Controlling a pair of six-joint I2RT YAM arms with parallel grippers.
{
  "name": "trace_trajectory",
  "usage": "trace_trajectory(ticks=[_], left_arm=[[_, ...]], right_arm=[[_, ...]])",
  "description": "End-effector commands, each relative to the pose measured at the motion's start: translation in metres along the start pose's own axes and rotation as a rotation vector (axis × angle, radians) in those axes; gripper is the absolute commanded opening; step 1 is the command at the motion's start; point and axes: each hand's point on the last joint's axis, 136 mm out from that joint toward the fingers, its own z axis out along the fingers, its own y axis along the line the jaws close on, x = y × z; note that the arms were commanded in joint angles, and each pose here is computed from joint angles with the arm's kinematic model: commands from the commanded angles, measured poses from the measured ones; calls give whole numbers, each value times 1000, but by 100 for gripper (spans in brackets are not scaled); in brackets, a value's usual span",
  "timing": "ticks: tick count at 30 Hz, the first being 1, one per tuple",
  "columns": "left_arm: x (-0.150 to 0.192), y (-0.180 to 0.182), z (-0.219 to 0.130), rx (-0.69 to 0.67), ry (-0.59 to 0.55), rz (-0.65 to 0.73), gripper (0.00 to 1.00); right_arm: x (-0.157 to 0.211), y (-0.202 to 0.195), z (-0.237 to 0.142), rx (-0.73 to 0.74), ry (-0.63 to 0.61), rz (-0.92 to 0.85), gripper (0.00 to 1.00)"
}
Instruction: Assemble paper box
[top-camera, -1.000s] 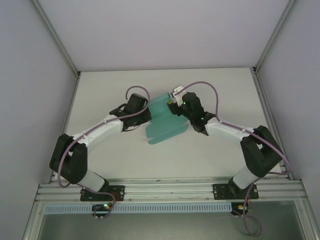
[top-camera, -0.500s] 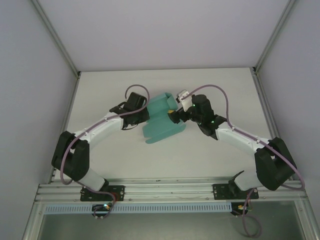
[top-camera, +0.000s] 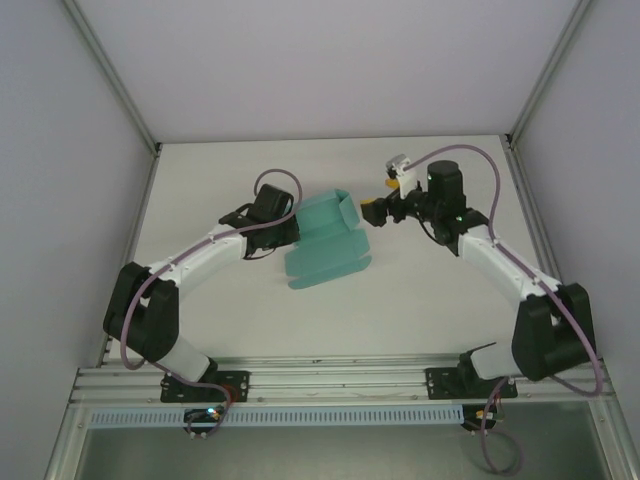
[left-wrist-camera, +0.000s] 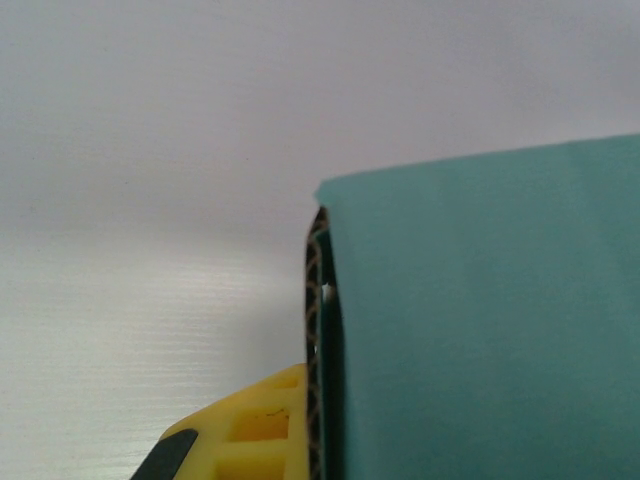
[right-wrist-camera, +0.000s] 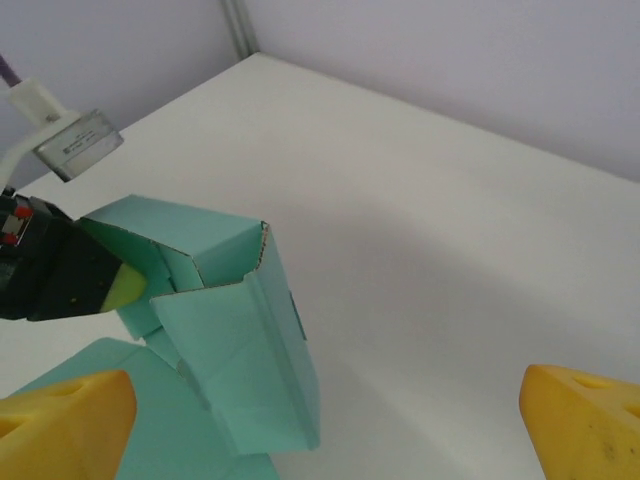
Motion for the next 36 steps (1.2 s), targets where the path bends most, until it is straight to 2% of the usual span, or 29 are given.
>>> trace_trajectory(ticks=[1,6,8,12,18,20,23,25,30,34,36], left_arm=[[-5,-10,-9,40,-12,33,0],[-6,-12,-11,47,-19,38,0],[-6,-13,-12,49,-20,42,0],[-7,-16,-12,56,-21,47,0],[-6,-22,-11,68,-10,61,0],[-6,-23,-11,65,-10,64,0],[-6,-22,-11,62,-12,56,0],[-6,-23,-11,62,-14,54,0],[-6,-23,-11,45,-17,55,0],[-6,-22,-11,37,-23,40,0],[-6,-23,-12,41,-25,31,0]], right_arm=[[19,13,16,-141,90,11,96],[28,18,33,-230,142,38,86],[32,19,38,-245,157,36,77],[40,26,46,-285,179,39,74],[49,32,68,-259,228,16,70],[49,32,74,-234,234,-3,64],[49,21,82,-128,244,-19,50],[52,11,86,-18,268,-47,46],[54,-8,91,233,300,-104,21],[56,-36,84,517,320,-96,19],[58,-42,83,601,311,-78,19]])
